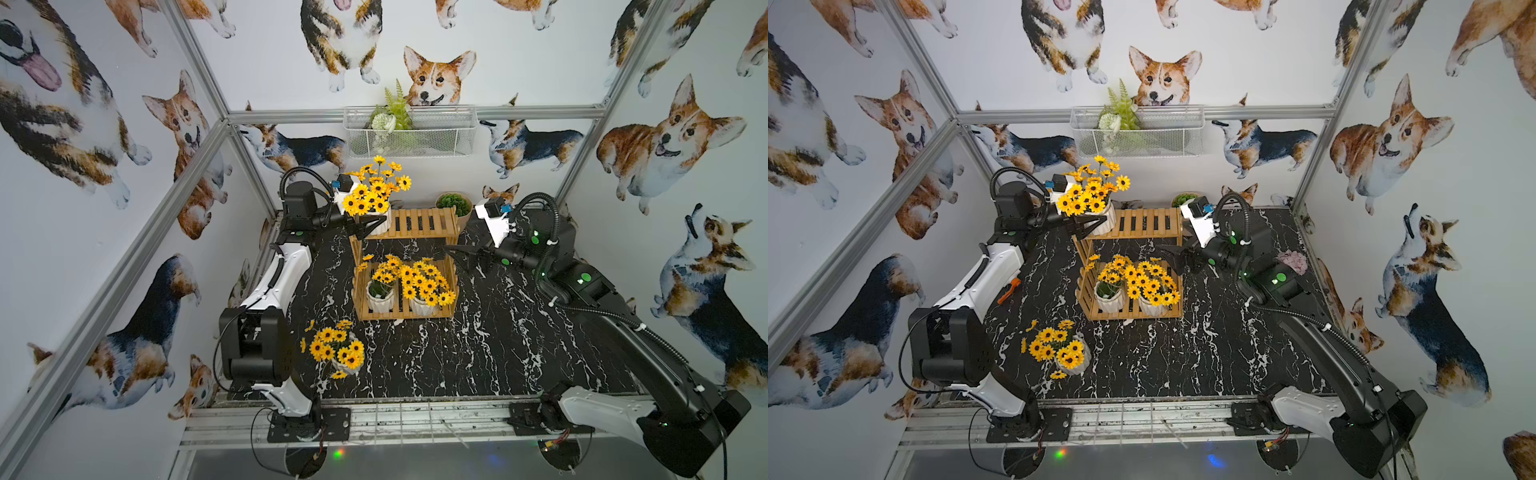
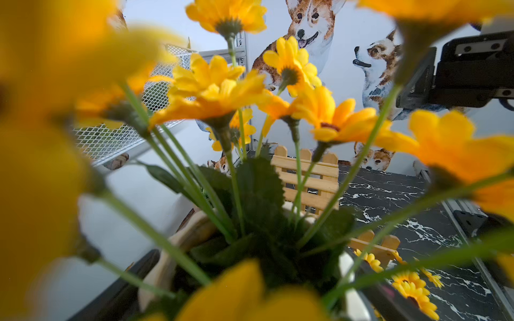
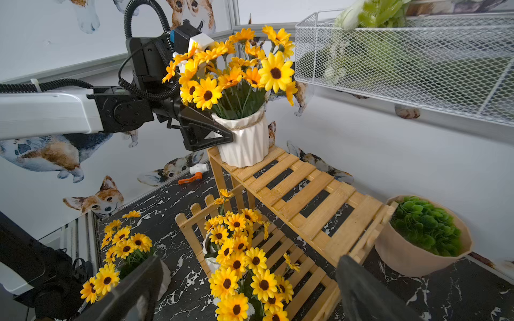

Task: Take the sunflower pots off the shelves
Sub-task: Pick up the sunflower pot from the shelf.

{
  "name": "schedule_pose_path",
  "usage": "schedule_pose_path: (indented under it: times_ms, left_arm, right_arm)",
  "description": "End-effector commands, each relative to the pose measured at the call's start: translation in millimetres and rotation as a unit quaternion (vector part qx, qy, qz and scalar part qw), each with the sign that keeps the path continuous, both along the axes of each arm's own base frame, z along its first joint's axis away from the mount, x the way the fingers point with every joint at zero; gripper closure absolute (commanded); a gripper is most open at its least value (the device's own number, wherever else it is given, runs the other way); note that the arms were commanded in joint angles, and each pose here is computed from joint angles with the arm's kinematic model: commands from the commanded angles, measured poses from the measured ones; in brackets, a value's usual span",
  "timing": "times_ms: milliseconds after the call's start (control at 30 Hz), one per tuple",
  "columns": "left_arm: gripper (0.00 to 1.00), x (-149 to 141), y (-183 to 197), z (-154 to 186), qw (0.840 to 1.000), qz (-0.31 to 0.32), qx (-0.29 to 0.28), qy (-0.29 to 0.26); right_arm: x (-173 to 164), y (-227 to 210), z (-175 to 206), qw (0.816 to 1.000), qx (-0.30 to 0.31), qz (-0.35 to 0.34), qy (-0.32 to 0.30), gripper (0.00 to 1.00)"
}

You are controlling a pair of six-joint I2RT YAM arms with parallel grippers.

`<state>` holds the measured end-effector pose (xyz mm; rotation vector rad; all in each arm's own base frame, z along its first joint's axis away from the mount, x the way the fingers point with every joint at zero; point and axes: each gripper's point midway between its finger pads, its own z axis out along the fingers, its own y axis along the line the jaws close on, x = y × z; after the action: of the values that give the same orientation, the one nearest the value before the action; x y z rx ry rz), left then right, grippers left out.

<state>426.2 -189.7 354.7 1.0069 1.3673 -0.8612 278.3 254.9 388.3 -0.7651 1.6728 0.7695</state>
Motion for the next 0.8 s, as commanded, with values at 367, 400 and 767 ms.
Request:
schedule_pose_path:
  times_ms: [367,400,767]
  left_arm:
    - [0.0,5,-9,-1,1.0,-0.01,-0.002,-0.002]
    - [0.0,5,-10,-1,1.0,-0.011,-0.003,-0.002]
    - [0.02,7,-11,-2,1.0,-0.006,0.0,0.001]
  right_arm:
    - [0,-1,-2,1.0,-0.007,-0.001,-0.007,0.0]
    - [0,-1,-2,1.0,-0.007,-0.001,-0.007,0.0]
    - [0,-1,-2,1.0,-0.007,-0.001,-0.008,0.0]
